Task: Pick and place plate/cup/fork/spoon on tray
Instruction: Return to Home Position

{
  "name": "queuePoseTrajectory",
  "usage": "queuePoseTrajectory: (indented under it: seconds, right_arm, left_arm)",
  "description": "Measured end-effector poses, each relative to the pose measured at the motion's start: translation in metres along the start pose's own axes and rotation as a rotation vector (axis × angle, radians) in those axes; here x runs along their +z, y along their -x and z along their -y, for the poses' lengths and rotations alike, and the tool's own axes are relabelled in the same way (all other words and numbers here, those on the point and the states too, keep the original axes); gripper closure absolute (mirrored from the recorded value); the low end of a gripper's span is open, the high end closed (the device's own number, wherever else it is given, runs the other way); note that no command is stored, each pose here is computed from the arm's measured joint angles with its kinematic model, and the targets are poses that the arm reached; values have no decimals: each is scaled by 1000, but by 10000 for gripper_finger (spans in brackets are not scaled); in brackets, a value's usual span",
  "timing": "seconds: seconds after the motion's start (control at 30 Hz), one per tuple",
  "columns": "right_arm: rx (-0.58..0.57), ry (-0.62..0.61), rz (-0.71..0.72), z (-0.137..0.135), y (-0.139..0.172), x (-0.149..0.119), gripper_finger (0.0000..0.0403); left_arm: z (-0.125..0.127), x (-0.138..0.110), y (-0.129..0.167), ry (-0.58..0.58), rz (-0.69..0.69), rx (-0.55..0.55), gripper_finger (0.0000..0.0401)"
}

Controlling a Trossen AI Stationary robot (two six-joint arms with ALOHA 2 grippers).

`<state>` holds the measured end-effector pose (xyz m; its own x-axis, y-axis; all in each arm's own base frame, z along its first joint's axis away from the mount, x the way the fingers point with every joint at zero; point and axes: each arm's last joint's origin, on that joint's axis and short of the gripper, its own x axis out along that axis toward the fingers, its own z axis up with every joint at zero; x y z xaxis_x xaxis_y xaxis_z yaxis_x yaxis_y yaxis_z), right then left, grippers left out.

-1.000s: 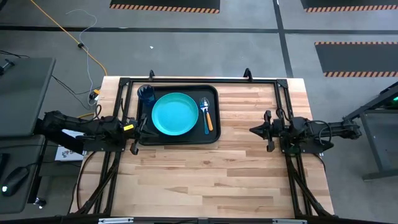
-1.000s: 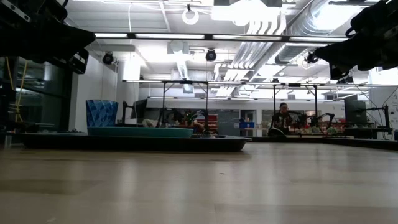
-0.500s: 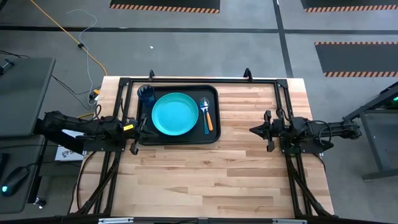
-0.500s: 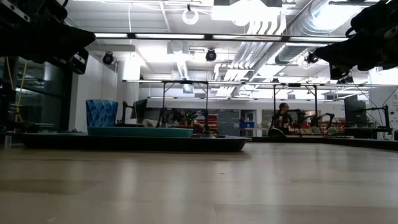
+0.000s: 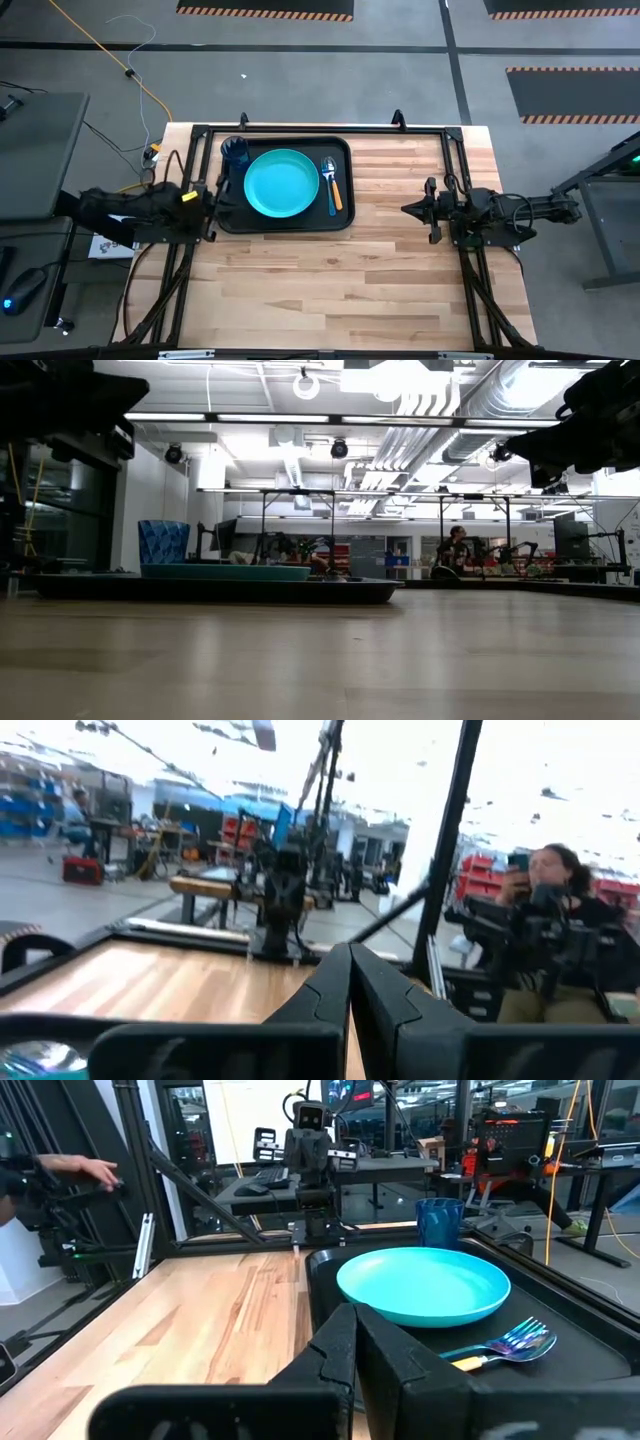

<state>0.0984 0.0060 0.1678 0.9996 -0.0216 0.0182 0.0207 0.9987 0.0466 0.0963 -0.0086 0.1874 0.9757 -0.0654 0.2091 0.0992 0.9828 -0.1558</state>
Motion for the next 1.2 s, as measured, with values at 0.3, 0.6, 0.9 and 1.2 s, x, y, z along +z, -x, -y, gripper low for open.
queuePoseTrajectory:
  seconds: [0.3, 0.6, 0.9, 1.2]
  right_arm:
    - [-1, 0, 0, 0, 0, 0, 402]
    - [-1, 0, 0, 0, 0, 0, 402]
    - [2, 0, 0, 0, 0, 0, 402]
    - [2, 0, 0, 0, 0, 0, 402]
  left_arm:
    - [-7, 2, 2, -16, 25, 72, 401]
    - [-15, 3, 3, -33, 26, 151, 401]
    - [-15, 3, 3, -34, 27, 163, 401]
    - [-15, 2, 3, -34, 25, 164, 401]
